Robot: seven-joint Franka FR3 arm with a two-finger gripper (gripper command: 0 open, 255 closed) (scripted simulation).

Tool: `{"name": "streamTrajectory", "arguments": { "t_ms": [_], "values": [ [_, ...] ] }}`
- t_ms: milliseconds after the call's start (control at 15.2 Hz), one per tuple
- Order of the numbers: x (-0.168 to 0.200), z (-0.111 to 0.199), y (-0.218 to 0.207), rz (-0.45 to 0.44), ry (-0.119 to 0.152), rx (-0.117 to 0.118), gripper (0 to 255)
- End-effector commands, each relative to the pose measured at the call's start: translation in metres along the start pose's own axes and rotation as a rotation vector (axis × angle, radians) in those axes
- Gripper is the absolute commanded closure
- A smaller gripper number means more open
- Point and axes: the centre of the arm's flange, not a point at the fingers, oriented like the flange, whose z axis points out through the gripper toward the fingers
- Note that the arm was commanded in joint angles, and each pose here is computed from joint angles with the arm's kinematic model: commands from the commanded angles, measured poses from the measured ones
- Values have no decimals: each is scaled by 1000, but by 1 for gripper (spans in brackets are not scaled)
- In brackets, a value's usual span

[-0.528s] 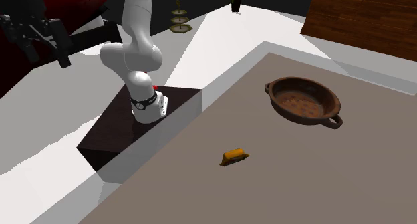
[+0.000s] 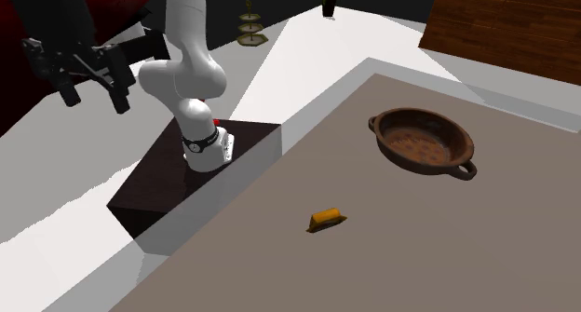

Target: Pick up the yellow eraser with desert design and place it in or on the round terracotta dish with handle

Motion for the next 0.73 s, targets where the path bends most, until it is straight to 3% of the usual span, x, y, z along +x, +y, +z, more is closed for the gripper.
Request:
{"name": "streamTrajectory", "arguments": {
  "t_ms": [0,660],
  "values": [
    [6,4,-26,-19,-6,-1,0],
    [38,27,-155,-113,-32,-8,0]
  ]
}}
